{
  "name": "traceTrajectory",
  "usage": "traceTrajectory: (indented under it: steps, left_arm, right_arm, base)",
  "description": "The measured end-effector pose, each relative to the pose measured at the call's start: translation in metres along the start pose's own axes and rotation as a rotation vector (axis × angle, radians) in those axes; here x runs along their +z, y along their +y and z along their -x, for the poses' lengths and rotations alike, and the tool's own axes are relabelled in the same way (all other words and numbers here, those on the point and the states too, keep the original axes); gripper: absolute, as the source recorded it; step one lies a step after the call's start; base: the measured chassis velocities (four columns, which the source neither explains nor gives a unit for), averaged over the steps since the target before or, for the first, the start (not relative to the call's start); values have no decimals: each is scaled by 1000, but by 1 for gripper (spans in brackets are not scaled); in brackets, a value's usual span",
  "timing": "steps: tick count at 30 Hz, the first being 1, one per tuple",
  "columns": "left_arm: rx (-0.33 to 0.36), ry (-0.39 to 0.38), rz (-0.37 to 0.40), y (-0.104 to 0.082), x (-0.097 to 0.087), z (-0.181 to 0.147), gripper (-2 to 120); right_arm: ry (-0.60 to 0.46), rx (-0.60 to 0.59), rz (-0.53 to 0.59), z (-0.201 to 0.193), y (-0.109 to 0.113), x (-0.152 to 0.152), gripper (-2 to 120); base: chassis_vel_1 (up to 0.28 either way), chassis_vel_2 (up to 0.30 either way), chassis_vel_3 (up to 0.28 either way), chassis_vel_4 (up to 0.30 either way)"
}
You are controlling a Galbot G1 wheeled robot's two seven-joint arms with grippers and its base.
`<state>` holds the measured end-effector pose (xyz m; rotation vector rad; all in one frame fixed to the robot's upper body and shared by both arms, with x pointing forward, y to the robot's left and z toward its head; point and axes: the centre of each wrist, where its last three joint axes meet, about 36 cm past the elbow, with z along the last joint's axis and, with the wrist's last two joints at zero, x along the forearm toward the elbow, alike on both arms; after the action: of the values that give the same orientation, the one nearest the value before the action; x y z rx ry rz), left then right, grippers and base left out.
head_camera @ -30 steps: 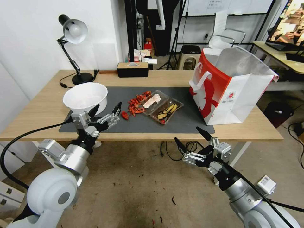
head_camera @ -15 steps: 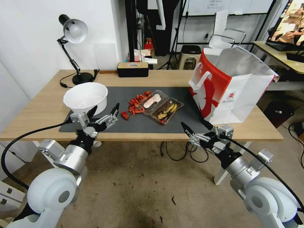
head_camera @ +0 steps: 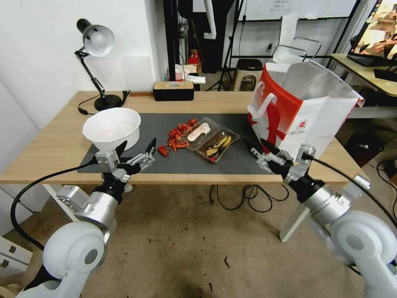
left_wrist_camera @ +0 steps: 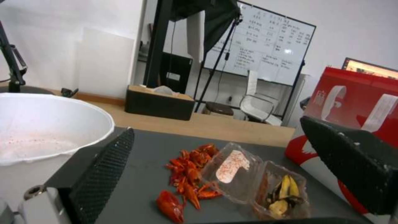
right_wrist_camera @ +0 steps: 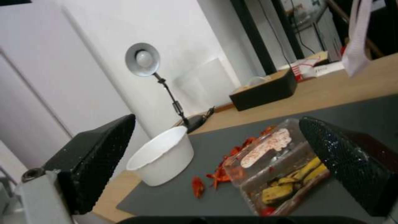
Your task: Close the disposable takeout box, then place it into the delivery bag.
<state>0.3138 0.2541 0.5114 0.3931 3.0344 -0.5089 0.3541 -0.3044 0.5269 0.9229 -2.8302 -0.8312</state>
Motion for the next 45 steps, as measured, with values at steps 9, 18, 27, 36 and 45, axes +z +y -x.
traceTrajectory:
  steps: [9, 18, 27, 36, 45]
  left_arm:
    - [-8, 5, 7, -2, 5, -3, 100]
    - [-20, 25, 13, -2, 13, -9, 100]
    - [-39, 28, 20, 2, 16, -12, 100]
    - [-51, 29, 25, 7, 18, -12, 100]
    - [-47, 33, 28, 10, 21, -10, 100]
  right_arm:
    - [64, 1, 40, 26, -13, 5, 100]
    - [230, -54, 130, 74, 0, 43, 100]
    - [349, -21, 137, 124, 13, 71, 100]
    - [390, 31, 133, 143, 15, 90, 100]
    - [393, 66, 143, 143, 12, 96, 100]
  base:
    - [0, 0, 0, 0]
    - [0, 0, 0, 0]
    - [0, 0, 0, 0]
    - [0, 0, 0, 0]
    - [0, 0, 0, 0]
